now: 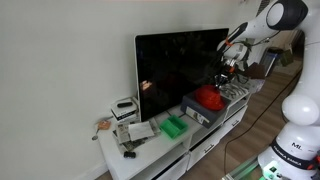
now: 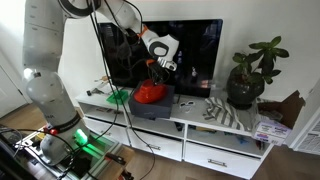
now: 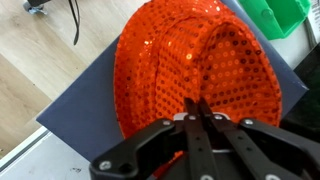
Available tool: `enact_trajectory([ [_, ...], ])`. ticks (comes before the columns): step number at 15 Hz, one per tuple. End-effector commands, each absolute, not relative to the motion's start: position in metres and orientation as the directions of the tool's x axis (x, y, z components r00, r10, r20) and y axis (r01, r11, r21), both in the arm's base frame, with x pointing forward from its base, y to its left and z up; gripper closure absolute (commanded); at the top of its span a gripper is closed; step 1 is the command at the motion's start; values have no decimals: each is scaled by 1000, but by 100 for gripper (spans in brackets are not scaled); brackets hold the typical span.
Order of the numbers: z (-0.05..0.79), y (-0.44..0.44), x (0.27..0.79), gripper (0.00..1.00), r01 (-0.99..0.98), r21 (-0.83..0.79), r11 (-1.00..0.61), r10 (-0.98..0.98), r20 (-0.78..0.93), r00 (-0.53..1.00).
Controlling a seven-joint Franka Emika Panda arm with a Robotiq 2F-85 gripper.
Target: Move the orange hat from the box to the table
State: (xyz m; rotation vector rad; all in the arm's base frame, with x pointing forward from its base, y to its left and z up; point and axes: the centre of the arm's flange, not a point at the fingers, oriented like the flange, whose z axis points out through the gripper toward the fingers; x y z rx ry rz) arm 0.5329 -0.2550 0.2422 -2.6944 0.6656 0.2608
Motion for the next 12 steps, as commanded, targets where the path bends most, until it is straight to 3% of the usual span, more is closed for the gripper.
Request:
enact_trajectory([
  [1,260,-264,528,99,-489,-304,-817,-416,-275,867],
  [12,338,-439,498,99,-727,-379,-572,-675,-286,680],
])
